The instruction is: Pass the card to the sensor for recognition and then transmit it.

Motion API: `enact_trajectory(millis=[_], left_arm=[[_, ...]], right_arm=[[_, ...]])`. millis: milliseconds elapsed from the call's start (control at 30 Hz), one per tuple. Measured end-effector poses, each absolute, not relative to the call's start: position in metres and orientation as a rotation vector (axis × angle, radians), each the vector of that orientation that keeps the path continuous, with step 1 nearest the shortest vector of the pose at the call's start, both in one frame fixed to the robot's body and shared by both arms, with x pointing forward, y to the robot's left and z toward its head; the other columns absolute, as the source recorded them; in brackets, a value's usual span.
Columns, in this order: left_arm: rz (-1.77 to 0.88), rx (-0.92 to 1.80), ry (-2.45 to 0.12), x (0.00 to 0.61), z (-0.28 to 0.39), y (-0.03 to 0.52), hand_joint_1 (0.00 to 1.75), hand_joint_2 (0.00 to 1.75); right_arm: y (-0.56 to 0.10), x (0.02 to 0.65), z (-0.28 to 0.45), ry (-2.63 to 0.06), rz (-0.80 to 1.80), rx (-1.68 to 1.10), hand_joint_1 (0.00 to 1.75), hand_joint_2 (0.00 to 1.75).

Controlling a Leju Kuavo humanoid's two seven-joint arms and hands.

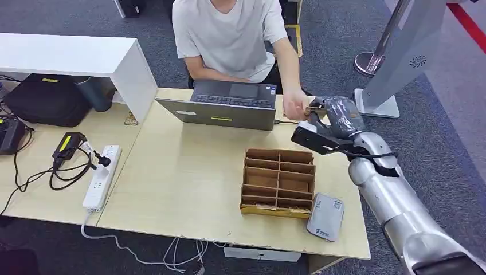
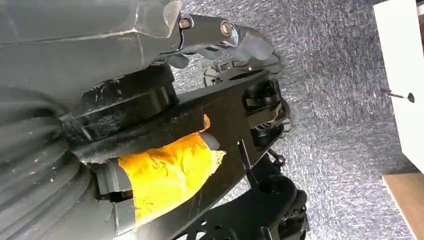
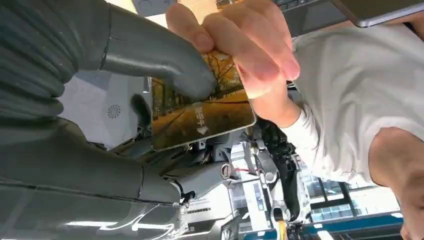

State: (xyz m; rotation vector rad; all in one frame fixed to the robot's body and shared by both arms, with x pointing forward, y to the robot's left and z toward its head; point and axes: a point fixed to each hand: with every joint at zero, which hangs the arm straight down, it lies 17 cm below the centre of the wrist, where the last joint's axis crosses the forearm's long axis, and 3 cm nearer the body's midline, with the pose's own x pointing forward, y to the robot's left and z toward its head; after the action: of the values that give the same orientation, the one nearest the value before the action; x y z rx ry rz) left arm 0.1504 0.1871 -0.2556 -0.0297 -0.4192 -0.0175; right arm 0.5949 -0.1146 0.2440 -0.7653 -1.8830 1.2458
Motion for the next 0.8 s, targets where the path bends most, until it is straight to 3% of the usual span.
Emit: enact_trajectory(millis=[800], left_arm=[[0.04,-0.016,-0.468,0.153,-0.253,0.192,0.0,1.75]], right_arm=[[-0.154,0.59,0.228,-1.869,1.197,-0.769,1.75,1.75]])
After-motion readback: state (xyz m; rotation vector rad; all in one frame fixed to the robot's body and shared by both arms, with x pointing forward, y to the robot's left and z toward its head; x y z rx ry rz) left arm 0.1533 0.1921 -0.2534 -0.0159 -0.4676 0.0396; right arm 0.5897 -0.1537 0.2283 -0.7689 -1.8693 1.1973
